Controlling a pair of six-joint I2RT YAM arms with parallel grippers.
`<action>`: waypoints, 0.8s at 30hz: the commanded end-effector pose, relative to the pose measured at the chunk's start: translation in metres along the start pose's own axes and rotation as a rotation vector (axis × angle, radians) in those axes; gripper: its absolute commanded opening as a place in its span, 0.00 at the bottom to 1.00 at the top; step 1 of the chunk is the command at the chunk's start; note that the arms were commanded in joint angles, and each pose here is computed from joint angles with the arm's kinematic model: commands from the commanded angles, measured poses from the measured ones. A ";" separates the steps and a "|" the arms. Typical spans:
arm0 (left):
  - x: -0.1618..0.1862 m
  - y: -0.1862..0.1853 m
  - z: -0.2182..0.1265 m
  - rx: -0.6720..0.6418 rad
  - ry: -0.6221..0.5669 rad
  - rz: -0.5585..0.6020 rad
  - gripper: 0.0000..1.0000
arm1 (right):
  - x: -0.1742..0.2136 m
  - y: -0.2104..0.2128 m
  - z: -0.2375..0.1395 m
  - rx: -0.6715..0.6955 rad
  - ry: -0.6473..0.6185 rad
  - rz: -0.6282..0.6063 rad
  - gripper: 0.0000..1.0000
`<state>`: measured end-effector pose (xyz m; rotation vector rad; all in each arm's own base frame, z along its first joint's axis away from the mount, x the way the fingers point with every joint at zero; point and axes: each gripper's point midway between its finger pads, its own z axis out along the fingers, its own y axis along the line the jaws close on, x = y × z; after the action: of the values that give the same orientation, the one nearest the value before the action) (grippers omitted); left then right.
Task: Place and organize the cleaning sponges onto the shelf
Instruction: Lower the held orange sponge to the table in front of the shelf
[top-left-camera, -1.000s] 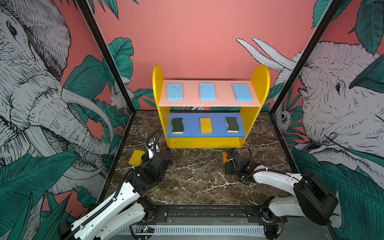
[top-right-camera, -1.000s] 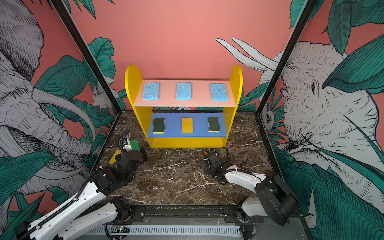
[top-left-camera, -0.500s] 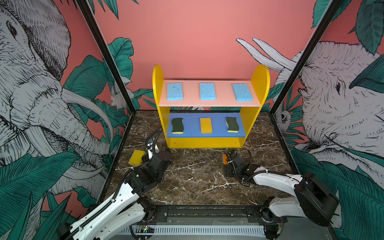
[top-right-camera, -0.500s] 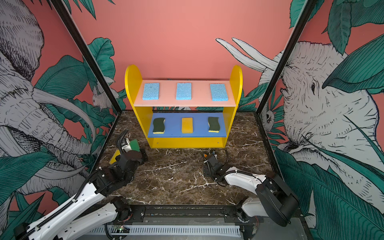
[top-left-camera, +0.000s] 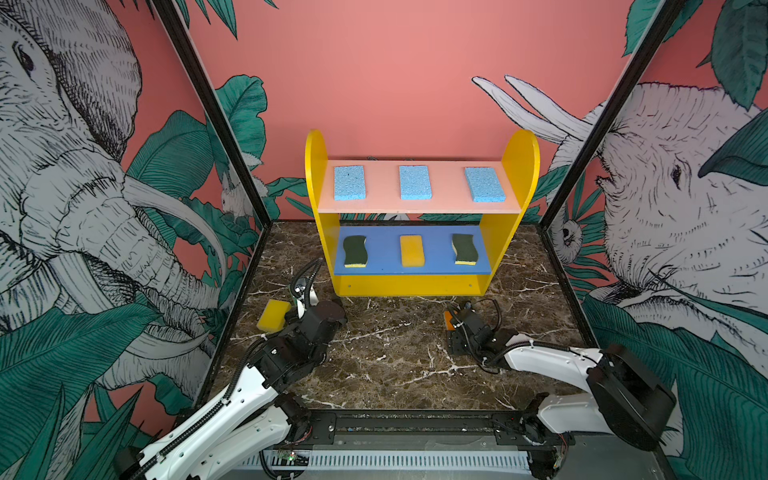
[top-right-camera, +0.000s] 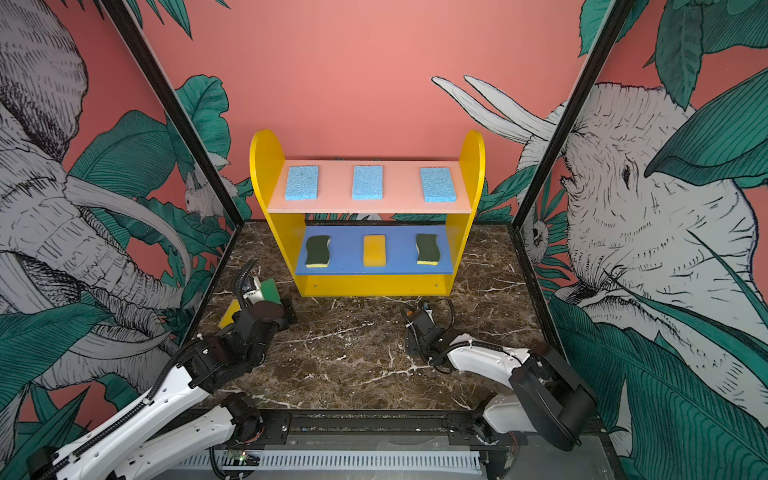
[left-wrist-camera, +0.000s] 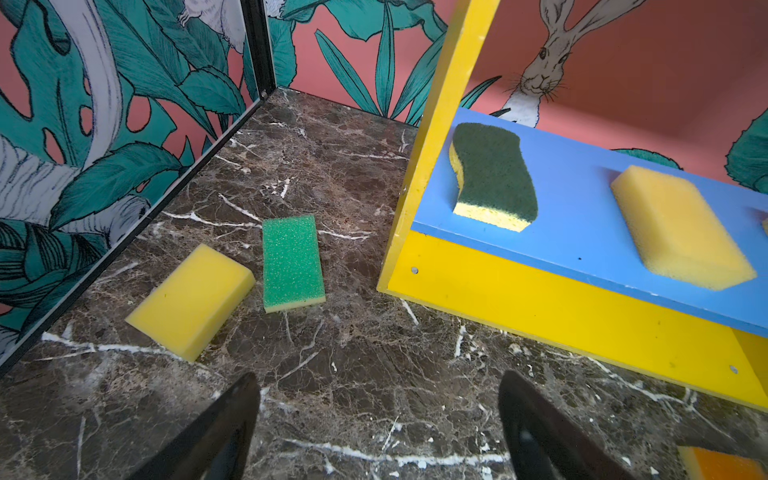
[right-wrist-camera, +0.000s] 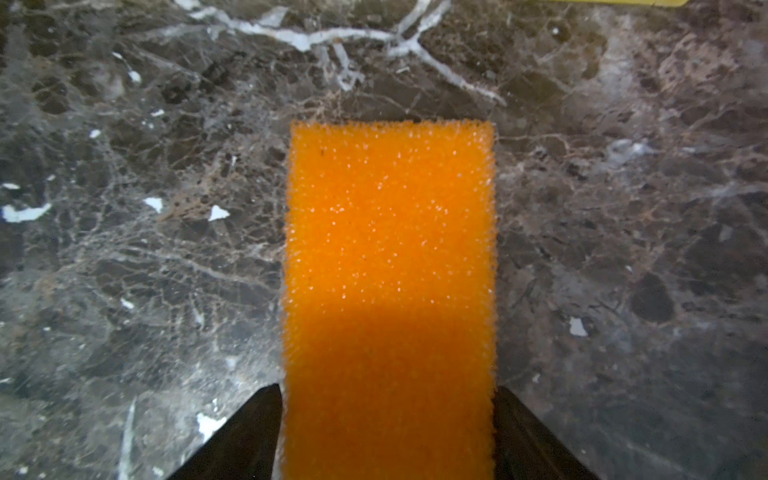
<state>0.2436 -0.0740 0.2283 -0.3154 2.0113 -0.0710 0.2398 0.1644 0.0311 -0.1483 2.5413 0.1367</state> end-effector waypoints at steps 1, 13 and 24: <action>-0.011 -0.003 -0.008 0.026 -0.003 -0.008 0.91 | -0.003 -0.007 -0.009 0.033 -0.089 0.005 0.81; -0.013 -0.026 -0.009 0.120 0.027 -0.019 0.91 | -0.009 -0.008 -0.015 0.020 -0.265 -0.002 0.94; -0.022 -0.021 -0.017 0.122 0.012 -0.006 0.92 | 0.003 -0.009 -0.009 -0.004 -0.323 -0.011 0.96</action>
<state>0.2442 -0.0950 0.2501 -0.2250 2.0247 -0.1883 0.2279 0.1547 0.0253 -0.1738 2.2901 0.1261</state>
